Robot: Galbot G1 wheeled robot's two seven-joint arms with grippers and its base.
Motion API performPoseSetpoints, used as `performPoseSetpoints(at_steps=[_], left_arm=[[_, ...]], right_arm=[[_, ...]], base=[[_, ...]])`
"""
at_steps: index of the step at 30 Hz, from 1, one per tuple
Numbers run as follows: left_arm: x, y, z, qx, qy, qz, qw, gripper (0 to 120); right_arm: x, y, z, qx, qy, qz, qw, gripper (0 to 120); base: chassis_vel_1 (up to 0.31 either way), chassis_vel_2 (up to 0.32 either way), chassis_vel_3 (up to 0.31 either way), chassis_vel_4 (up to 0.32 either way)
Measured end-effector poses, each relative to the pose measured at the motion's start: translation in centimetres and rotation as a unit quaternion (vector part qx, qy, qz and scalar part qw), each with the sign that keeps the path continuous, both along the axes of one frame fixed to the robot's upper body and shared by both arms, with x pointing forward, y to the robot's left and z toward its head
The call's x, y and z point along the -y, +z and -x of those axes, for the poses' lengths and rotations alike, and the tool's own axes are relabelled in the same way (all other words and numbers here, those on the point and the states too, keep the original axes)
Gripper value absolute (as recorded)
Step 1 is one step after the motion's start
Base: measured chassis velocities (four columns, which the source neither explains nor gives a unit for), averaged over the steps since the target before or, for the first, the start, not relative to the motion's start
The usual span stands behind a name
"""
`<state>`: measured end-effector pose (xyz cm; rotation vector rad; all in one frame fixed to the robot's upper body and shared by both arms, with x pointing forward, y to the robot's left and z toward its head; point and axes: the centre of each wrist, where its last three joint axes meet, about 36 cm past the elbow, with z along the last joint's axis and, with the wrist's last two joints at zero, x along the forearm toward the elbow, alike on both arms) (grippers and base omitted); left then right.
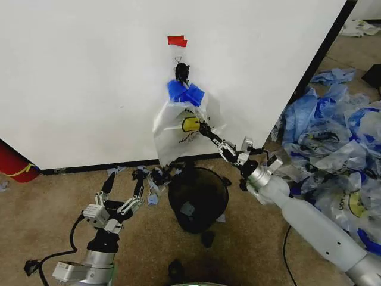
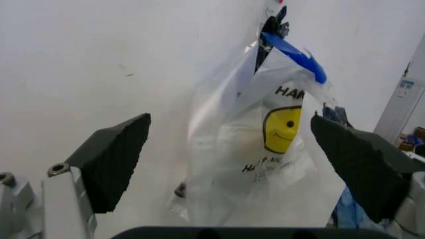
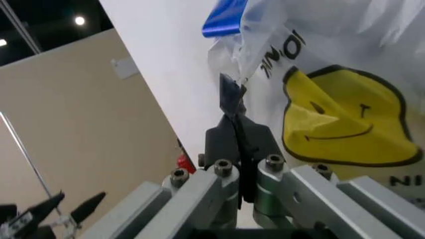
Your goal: Pick up the garbage bag from the wall and place it over the trash bin.
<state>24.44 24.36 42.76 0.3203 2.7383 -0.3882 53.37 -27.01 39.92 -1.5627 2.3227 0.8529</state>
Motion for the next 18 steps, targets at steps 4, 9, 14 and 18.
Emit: performPoseSetpoints(at_steps=[4,9,14,18], left_arm=[[0.1,0.0,0.1,0.001,0.0,0.0,1.0,94],[0.1,0.0,0.0,0.002,0.0,0.0,1.0,94],[0.0,0.0,0.0,0.003,-0.002,-0.002,1.0,94],[0.0,0.1,0.0,0.004,-0.002,-0.002,1.0,94]], right_arm=[[0.6,-0.8,0.4,0.002,0.002,0.018,1.0,0],[0.6,-1.6,0.8,0.004,0.006,0.031,1.0,0],[0.7,-1.8,1.0,0.007,0.01,0.039,0.999,0],[1.2,-1.8,1.0,0.011,0.01,0.047,0.999,0]], base=[[0.0,0.0,0.0,0.0],[0.0,0.0,0.0,0.0],[0.0,0.0,0.0,0.0],[0.0,0.0,0.0,0.0]])
